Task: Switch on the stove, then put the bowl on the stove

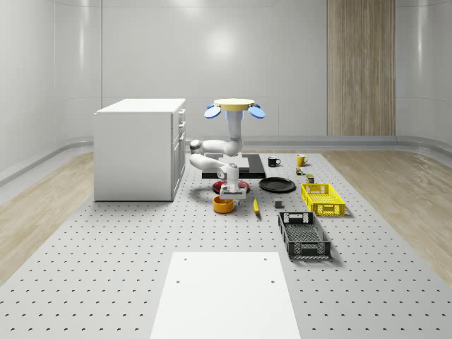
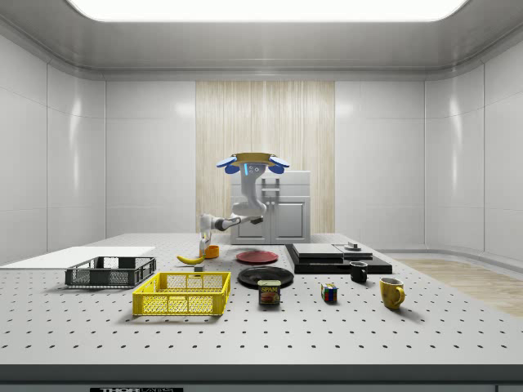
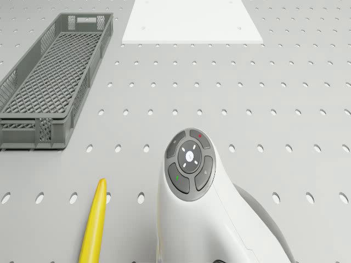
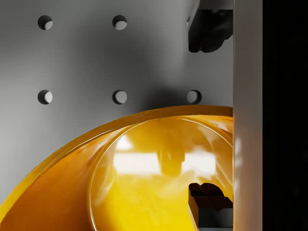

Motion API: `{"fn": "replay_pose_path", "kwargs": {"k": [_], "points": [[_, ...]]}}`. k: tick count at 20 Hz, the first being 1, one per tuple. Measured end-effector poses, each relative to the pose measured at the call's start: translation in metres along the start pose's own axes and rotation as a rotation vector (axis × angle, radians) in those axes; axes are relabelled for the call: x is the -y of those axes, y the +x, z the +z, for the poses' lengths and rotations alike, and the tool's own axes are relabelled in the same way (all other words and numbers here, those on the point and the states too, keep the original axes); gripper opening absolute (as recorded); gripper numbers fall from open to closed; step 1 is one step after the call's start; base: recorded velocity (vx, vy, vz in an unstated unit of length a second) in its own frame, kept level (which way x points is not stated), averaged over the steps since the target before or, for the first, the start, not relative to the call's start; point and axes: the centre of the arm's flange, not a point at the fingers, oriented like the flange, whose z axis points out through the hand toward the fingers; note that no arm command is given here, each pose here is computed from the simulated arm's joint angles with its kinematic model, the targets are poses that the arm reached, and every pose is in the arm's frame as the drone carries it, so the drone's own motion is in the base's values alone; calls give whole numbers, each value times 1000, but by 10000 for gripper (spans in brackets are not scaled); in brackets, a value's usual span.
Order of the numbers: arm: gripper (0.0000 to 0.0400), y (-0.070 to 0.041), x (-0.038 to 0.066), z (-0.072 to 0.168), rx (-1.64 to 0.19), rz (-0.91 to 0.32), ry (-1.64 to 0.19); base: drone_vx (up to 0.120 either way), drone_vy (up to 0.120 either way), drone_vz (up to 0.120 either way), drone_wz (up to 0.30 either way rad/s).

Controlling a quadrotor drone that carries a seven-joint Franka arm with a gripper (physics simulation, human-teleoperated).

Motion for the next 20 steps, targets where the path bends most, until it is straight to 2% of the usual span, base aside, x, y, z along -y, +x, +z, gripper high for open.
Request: {"fn": "replay_pose_path", "kwargs": {"k": [10, 20], "points": [[400, -5, -5, 1, 0, 0, 0, 0, 0, 0, 0], [400, -7, -4, 8, 0, 0, 0, 0, 0, 0, 0]]}}
